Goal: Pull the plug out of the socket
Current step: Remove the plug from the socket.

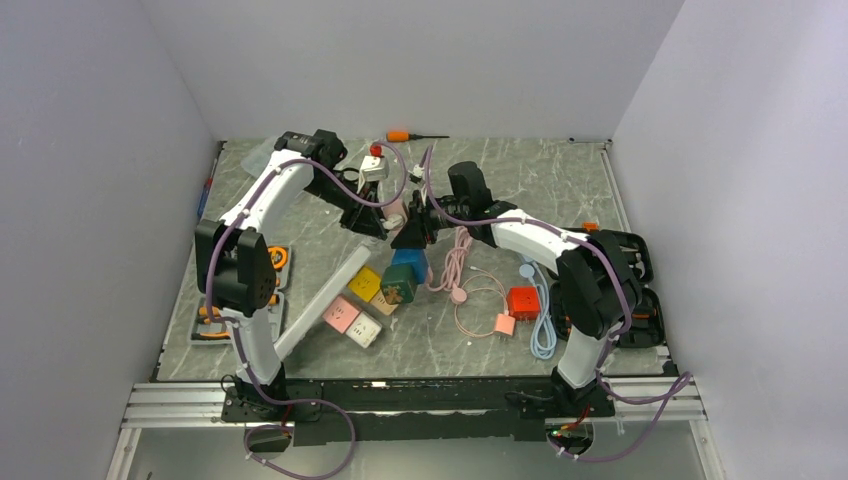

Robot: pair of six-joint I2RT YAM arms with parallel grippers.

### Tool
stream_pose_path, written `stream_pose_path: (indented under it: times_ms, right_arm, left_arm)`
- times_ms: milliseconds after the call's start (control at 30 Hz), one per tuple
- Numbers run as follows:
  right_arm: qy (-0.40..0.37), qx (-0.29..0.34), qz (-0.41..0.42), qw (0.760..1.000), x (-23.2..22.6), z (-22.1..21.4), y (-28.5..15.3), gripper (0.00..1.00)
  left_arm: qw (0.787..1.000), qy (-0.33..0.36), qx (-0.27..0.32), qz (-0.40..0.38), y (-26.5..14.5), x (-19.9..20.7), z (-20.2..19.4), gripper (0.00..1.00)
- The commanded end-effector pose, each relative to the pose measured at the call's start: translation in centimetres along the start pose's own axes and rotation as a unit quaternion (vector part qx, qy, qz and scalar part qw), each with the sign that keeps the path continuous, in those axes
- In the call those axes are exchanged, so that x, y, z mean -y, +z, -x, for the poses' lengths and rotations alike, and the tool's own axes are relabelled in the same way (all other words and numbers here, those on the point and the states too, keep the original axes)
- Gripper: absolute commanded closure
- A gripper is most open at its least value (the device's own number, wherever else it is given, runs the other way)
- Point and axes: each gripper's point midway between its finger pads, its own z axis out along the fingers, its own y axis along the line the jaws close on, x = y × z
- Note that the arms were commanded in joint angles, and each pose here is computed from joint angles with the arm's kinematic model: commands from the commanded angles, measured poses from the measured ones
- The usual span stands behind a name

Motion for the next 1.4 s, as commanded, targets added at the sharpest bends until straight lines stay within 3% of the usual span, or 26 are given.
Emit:
stream_pose_path:
  times_ms: [0, 67, 300, 567, 1367]
  right_arm:
    - [-0.056, 0.059, 0.024, 0.996, -1.4, 6.1, -0.8, 1.00]
    - [-0.051, 0.064, 0.026, 0.996, -1.1, 6.2, -0.9, 1.00]
    - [-0.027, 0.078, 0.020, 0.996, 1.3, 6.0, -1.4, 1.00]
    - [-0.011, 0.062, -0.041, 0.997, 5.0, 4.6, -1.2, 1.00]
    - [0.026, 0.075, -0.125, 0.989, 10.8, 3.9, -3.3, 1.00]
  left_arm:
    - [0.999, 0.023, 0.035, -0.031, 0.3, 2.2, 1.8, 0.95]
    - [0.998, 0.029, 0.036, -0.029, 0.2, 2.4, 1.9, 1.00]
    - [0.997, 0.039, 0.045, -0.043, 0.3, 3.4, 2.7, 1.00]
    - [0.997, 0.052, 0.041, -0.051, 0.7, 4.6, 2.7, 1.00]
    - [0.994, 0.086, 0.024, -0.059, 1.0, 7.1, 2.7, 1.00]
